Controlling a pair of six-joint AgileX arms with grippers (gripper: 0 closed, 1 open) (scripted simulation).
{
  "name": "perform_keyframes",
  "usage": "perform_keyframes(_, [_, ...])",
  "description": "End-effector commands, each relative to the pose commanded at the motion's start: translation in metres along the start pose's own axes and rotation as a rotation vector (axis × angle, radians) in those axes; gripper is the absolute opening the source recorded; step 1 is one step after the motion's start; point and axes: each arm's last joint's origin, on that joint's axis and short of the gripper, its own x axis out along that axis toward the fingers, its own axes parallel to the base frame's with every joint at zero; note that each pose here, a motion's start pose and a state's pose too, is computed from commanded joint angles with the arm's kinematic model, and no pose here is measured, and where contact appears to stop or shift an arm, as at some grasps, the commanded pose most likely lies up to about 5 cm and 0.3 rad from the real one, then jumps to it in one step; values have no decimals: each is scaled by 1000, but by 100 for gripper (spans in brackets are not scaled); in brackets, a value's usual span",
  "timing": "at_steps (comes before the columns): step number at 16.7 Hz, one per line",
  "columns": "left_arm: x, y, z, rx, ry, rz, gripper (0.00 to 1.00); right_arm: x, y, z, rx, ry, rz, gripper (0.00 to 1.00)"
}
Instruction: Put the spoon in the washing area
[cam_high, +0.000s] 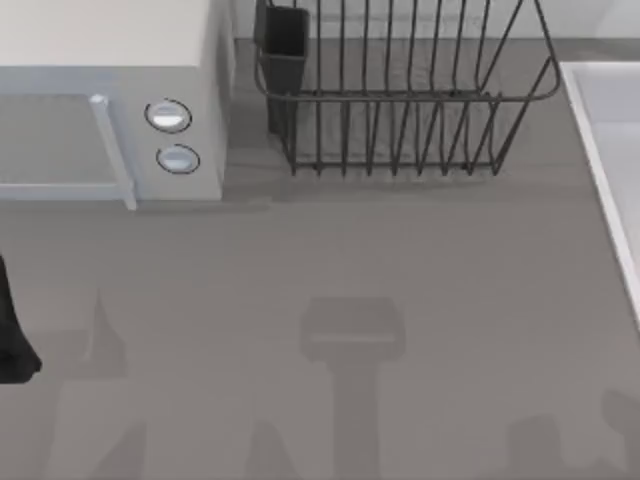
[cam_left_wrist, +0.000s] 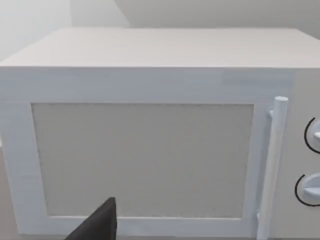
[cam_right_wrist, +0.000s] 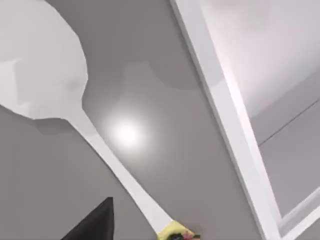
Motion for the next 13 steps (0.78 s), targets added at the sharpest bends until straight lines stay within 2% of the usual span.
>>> perform_keyframes(3, [0, 0, 0, 0, 0, 0, 100, 13, -20, -11, -198, 25, 206, 100])
perform_keyframes(6, [0, 0, 0, 0, 0, 0, 100, 25, -39, -23, -363, -5, 355, 100])
perform_keyframes(9, [0, 0, 0, 0, 0, 0, 100, 33, -52, -32, -482, -50, 441, 100])
perform_keyframes(13, [0, 0, 0, 0, 0, 0, 100, 38, -60, -38, -534, -77, 479, 100])
